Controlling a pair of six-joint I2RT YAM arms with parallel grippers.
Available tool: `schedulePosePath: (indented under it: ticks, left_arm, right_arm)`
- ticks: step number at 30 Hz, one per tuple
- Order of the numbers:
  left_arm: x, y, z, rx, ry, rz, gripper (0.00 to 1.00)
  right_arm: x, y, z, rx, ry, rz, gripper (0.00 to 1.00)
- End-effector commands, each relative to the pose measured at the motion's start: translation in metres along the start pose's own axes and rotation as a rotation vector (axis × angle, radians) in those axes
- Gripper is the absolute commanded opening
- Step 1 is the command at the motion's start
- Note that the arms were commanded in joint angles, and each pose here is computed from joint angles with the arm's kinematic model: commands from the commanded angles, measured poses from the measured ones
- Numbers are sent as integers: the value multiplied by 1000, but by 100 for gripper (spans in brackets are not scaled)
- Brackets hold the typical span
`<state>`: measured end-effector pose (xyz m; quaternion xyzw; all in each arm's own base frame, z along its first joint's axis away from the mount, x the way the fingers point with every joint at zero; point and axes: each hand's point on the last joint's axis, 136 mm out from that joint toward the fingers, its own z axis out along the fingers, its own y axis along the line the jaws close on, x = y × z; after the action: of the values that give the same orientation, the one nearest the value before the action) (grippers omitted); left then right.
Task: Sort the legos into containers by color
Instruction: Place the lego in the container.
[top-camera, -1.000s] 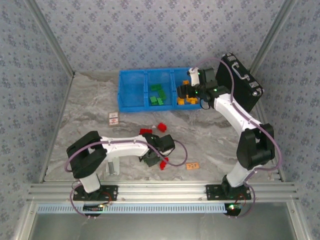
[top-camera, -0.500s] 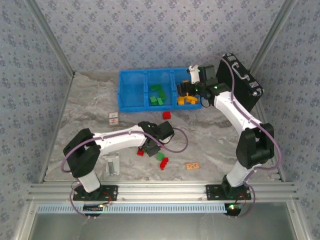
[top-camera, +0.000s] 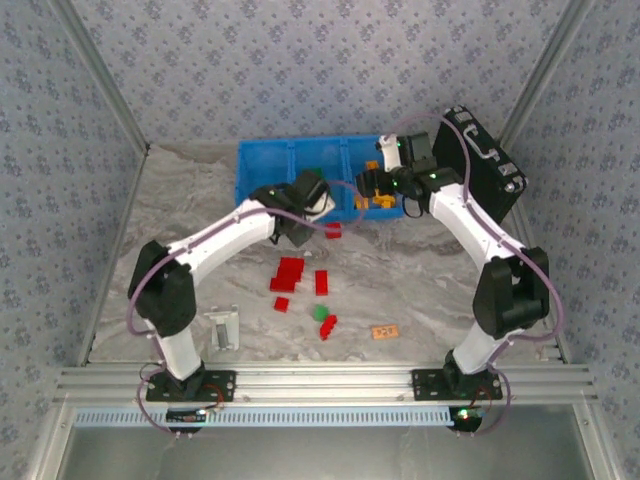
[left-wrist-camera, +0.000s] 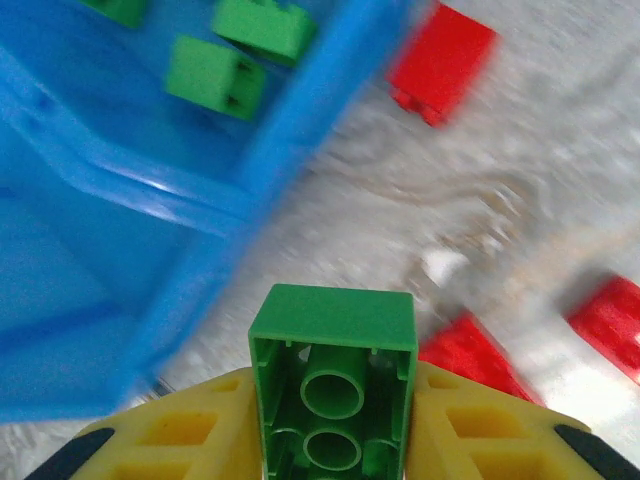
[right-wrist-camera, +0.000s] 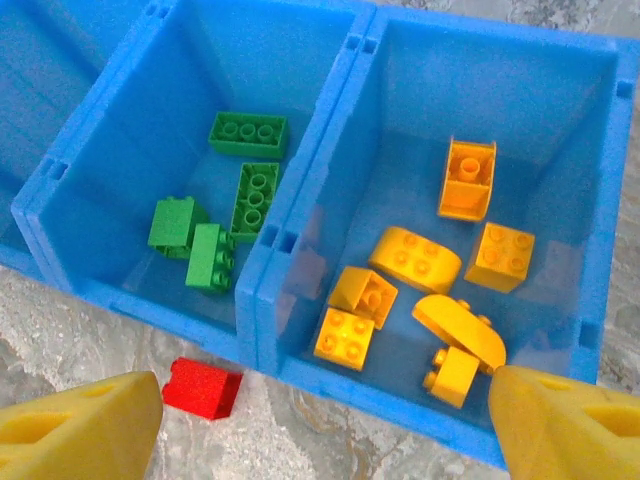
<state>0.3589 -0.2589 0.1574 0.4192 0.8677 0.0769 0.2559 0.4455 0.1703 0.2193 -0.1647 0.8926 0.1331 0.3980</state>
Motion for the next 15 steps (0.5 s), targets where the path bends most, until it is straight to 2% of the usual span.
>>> schedulePosePath:
  ticks: [1, 8, 15]
  left_arm:
    - [-33, 16, 20, -2, -51, -2, 36]
    - [-78, 42, 58, 25, -82, -99, 35]
    - [-99, 59, 82, 34, -106, -142, 36]
  right_arm:
    - [8, 1, -18, -4, 6, 40, 86]
    - [39, 17, -28, -72, 49, 101, 87]
    - [85, 32, -34, -122, 135, 95, 87]
